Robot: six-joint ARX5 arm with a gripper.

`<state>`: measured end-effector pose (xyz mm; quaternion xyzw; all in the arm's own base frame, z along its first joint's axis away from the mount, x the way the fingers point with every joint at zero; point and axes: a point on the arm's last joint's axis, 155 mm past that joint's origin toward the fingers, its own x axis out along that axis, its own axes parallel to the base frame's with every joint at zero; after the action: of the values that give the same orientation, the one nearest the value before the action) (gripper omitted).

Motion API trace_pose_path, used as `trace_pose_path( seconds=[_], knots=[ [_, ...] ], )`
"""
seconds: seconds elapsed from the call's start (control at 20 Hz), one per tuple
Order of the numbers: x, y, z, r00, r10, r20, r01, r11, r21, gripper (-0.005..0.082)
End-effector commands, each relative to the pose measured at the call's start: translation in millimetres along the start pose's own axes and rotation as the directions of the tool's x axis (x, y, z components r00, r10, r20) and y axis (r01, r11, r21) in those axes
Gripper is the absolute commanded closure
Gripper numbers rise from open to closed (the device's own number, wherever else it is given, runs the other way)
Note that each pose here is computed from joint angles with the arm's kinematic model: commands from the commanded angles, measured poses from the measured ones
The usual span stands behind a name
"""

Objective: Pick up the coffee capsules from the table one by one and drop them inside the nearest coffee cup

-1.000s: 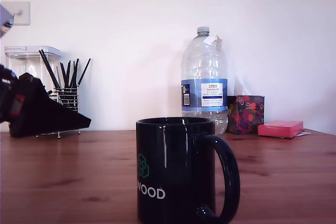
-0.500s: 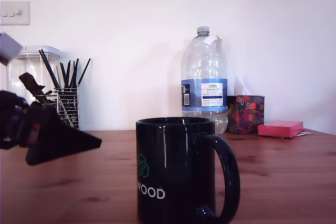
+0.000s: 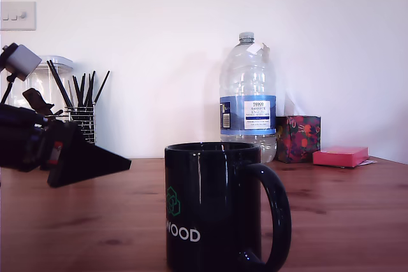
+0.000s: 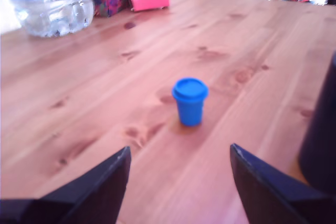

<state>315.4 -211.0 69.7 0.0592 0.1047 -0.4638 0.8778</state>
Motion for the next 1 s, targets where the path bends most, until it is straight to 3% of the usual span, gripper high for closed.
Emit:
trace_pose_path(
  seconds=[0.0,0.4,0.95],
  knots=[
    [4,0,-7,0.999,-0.039,-0.009,0.039,0.999,-0.010,0.0220],
    [41,16,-26,0.989,-0.139,-0.052,0.135,0.988,-0.081,0.0220],
    [53,22,-35,0.984,-0.147,-0.100,0.143,0.989,-0.048,0.0220]
  ],
)
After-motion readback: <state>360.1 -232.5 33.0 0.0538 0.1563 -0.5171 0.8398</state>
